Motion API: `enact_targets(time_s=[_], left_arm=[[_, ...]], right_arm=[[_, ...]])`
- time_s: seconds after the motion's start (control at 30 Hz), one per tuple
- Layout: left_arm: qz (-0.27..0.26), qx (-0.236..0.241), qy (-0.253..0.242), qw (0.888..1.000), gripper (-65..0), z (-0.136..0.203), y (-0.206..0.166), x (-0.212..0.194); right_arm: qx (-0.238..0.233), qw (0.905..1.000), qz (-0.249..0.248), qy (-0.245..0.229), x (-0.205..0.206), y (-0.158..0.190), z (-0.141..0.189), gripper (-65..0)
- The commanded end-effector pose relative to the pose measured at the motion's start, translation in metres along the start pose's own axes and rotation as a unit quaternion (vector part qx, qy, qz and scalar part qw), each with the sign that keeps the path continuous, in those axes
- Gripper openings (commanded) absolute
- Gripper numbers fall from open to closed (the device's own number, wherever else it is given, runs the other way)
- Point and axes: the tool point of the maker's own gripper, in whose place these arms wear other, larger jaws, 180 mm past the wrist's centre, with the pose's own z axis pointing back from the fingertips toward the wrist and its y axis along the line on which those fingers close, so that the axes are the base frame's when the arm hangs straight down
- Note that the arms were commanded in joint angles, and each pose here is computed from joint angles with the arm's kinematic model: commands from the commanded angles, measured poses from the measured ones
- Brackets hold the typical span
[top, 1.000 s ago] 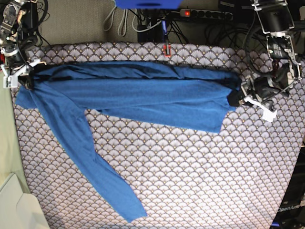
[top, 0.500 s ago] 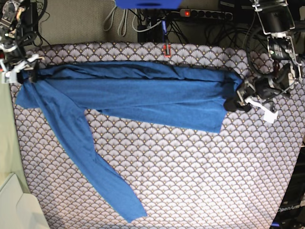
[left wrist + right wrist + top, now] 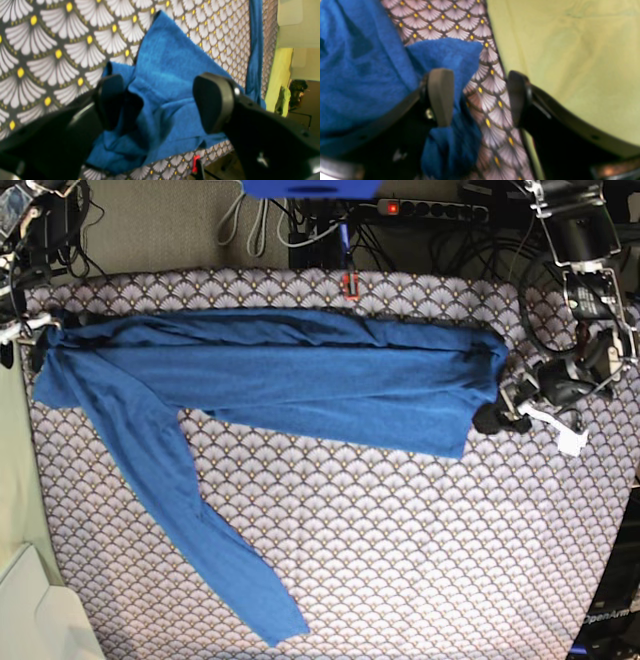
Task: Fold the T-shirt properly
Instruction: 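Release the shirt and move the right gripper to the sleeve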
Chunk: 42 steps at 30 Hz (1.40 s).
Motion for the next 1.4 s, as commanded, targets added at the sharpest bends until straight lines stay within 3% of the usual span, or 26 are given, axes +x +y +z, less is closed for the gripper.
enact_targets(time_s=[0.0, 0.23, 0.3, 0.63, 1.0, 1.17, 1.37], left_arm=[[-0.013, -0.012, -0.023, 1.0, -18.8, 0.006, -0.01, 0.019], [-0.018, -0.017, -0.036, 0.999, -18.8, 0.006, -0.015, 0.03], [-0.019, -0.018, -0.058, 0.998, -18.8, 0.007, -0.016, 0.038], [-0.014, -0.017, -0.147, 0.989, -19.1, 0.012, -0.015, 0.068], [-0.015, -0.016, -0.161, 0.987, -19.2, 0.015, -0.014, 0.072], [-0.021, -0.011, -0.158, 0.987, -19.2, 0.018, -0.012, 0.073], [-0.019, -0.007, -0.156, 0.988, -19.2, 0.018, -0.008, 0.07]], right_arm=[[0.02, 0.9983, 0.008, -0.055, 0.037, 0.01, -0.011, -26.7], [0.107, 0.987, 0.073, -0.095, 0.101, 0.092, -0.066, -22.8], [0.121, 0.9862, 0.082, -0.077, 0.107, 0.117, -0.088, -22.7], [0.156, 0.987, 0.039, -0.006, 0.113, 0.149, -0.166, -23.0], [0.183, 0.9828, -0.011, -0.021, 0.108, 0.163, -0.18, -22.8], [0.155, 0.9875, -0.025, 0.002, 0.089, 0.156, -0.185, -23.1], [0.157, 0.987, -0.029, 0.016, 0.077, 0.157, -0.184, -23.3]])
